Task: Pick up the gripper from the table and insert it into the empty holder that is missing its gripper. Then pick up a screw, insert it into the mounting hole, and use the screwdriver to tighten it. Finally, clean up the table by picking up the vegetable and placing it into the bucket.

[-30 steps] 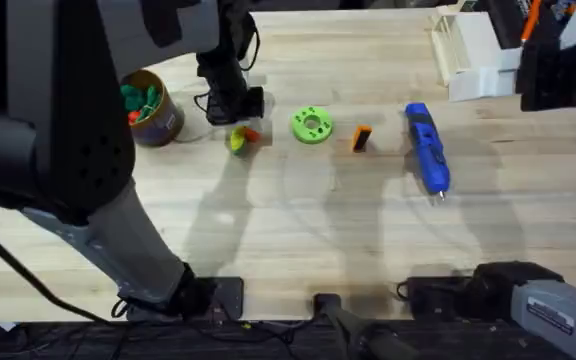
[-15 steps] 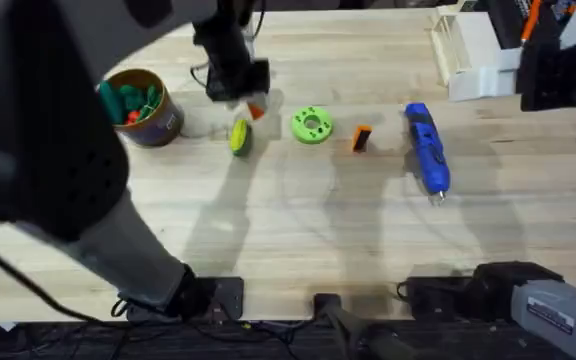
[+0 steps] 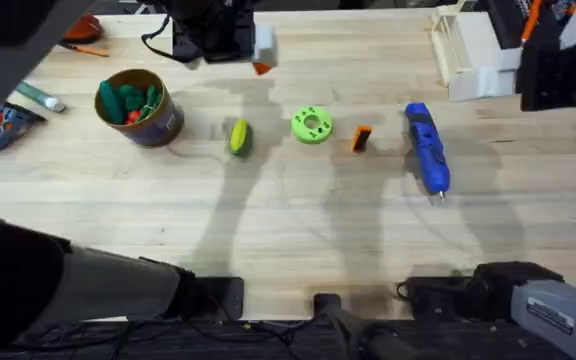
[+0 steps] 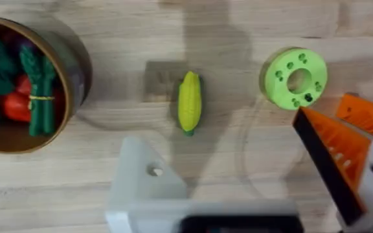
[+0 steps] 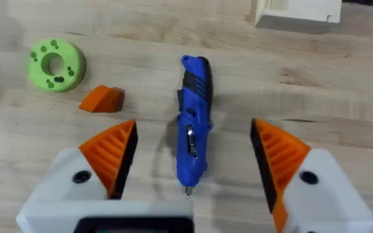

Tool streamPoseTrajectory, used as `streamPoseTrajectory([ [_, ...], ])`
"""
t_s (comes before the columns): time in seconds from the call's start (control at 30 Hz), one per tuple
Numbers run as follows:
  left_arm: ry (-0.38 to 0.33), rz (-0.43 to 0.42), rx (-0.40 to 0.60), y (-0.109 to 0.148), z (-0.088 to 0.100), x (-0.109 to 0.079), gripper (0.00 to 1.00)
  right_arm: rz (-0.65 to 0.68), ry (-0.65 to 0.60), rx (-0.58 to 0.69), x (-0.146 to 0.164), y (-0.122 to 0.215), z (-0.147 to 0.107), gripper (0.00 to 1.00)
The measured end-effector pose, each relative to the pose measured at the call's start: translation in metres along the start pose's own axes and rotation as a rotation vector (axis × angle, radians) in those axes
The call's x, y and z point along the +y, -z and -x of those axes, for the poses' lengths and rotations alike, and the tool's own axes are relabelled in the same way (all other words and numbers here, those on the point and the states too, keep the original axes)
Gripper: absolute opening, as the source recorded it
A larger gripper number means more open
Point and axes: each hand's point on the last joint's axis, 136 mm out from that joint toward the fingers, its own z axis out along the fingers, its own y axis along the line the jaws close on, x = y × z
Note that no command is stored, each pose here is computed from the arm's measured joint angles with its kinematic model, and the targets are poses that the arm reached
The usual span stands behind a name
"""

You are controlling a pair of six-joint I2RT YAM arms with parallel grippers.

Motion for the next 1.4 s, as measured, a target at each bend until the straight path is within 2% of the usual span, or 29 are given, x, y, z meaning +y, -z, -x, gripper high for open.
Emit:
streamPoseTrajectory([
  [0.03,0.008,0.009,-0.003,0.000,0.000,0.002,0.877,0.000,0.000,0.000,0.000,0.000,0.000,0.994],
  [0.07,0.021,0.017,-0.006,0.000,0.001,0.003,0.950,0.000,0.000,0.000,0.000,0.000,0.000,0.994],
  [0.13,0.032,0.033,-0.014,0.001,0.002,0.006,0.981,0.000,0.000,0.000,0.000,0.000,0.000,0.994],
  [0.27,0.044,0.048,-0.033,0.009,0.002,0.009,0.985,0.001,0.000,0.006,0.000,0.000,-0.001,0.994],
  [0.33,0.047,0.060,-0.059,0.023,-0.006,0.015,0.985,0.000,0.000,0.008,0.000,0.000,-0.002,0.993],
  [0.5,0.052,0.076,-0.091,0.032,-0.037,0.029,0.985,0.000,0.000,0.009,0.000,0.000,-0.002,0.993],
  [0.63,0.056,0.059,-0.155,0.043,-0.060,0.036,0.985,0.000,0.000,0.009,0.000,0.000,-0.002,0.993],
  [0.8,0.061,0.009,-0.302,0.081,-0.081,0.042,0.985,0.000,0.000,0.009,0.000,0.000,-0.002,0.994],
  [1.03,0.052,-0.067,-0.541,0.139,-0.086,0.042,0.985,0.000,0.000,0.009,0.000,0.000,-0.002,0.994],
  [1.13,0.051,-0.075,-0.584,0.151,-0.092,0.045,0.987,0.000,0.000,0.009,0.000,0.000,-0.002,0.993],
  [1.27,0.051,-0.054,-0.572,0.154,-0.107,0.052,0.986,0.000,0.000,0.009,0.000,0.000,-0.002,0.993],
  [1.4,0.074,-0.013,-0.651,0.165,-0.095,0.060,0.986,0.001,0.000,0.009,0.000,0.000,-0.002,0.994],
])
